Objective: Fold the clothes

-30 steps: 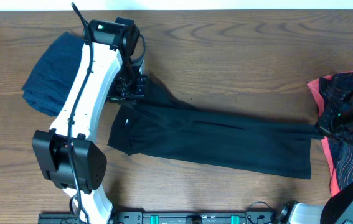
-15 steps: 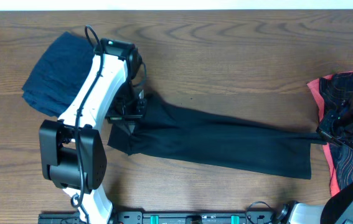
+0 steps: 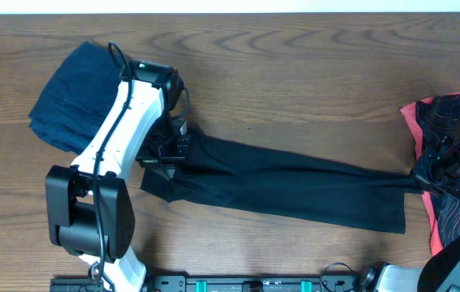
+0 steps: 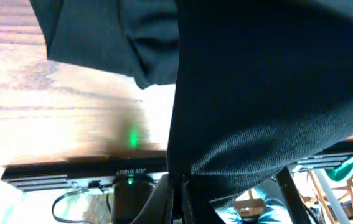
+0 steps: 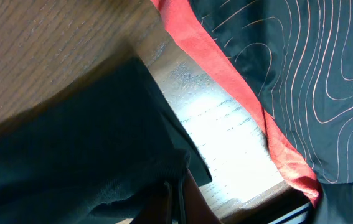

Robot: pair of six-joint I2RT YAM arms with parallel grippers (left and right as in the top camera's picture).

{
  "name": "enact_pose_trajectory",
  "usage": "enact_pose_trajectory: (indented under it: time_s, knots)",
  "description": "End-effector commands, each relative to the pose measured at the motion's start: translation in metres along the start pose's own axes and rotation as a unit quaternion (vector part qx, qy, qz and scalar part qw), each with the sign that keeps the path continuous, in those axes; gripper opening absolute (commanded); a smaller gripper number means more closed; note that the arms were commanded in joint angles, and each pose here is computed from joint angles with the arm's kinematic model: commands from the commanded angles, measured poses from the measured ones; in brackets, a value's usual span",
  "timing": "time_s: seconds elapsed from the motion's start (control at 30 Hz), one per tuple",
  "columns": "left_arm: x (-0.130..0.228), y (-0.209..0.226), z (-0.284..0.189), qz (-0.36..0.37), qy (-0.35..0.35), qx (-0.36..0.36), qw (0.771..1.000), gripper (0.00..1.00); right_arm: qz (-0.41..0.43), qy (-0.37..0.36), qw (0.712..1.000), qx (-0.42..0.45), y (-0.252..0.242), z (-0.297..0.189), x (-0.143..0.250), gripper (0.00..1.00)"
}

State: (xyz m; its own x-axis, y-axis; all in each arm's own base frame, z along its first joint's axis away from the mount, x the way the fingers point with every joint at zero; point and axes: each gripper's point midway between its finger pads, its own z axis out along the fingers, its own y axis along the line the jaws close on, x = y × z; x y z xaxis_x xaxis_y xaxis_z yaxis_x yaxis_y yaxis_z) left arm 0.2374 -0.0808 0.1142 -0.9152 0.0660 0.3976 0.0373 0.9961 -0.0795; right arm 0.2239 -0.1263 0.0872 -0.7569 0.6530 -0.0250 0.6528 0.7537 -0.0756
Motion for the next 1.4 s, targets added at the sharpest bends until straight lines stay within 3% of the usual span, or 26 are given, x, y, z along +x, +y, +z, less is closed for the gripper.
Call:
enact_pose_trajectory:
  time_s: [0.0, 0.3, 0.47, 0.7, 0.87, 1.03, 1.13, 1.37]
  knots:
    - [0.002, 0.002, 0.003, 0.007, -0.003, -0.004, 1.0, 0.06, 0.011, -0.007, 1.0, 0.013, -0.006, -0.001, -0.001, 0.01]
    - [-0.004, 0.001, 0.005, 0.009, -0.013, -0.003, 1.0, 0.06, 0.021, 0.011, 0.999, 0.042, -0.017, 0.002, 0.01, 0.01]
    - [-0.004, 0.001, 0.005, 0.009, -0.013, -0.003, 1.0, 0.06, 0.031, 0.017, 0.998, 0.06, -0.023, 0.011, 0.016, 0.15]
    - [-0.004, 0.001, 0.005, 0.009, -0.015, -0.003, 1.0, 0.06, 0.031, 0.017, 0.998, 0.061, -0.023, 0.011, 0.016, 0.17]
    - [-0.005, 0.001, 0.005, 0.009, -0.017, -0.002, 1.0, 0.06, 0.032, 0.031, 0.999, 0.003, -0.003, 0.013, 0.021, 0.3]
    - [-0.006, 0.001, 0.005, 0.009, -0.018, -0.002, 1.0, 0.14, 0.013, 0.041, 0.997, -0.062, 0.023, 0.027, 0.028, 0.32]
    - [-0.005, 0.001, 0.005, 0.01, -0.015, -0.003, 1.0, 0.27, 0.002, 0.043, 0.995, -0.09, 0.033, 0.036, 0.032, 0.33]
    - [-0.001, 0.012, 0.004, 0.006, -0.008, -0.02, 1.0, 0.29, 0.001, 0.043, 0.995, -0.094, 0.034, 0.042, 0.034, 0.33]
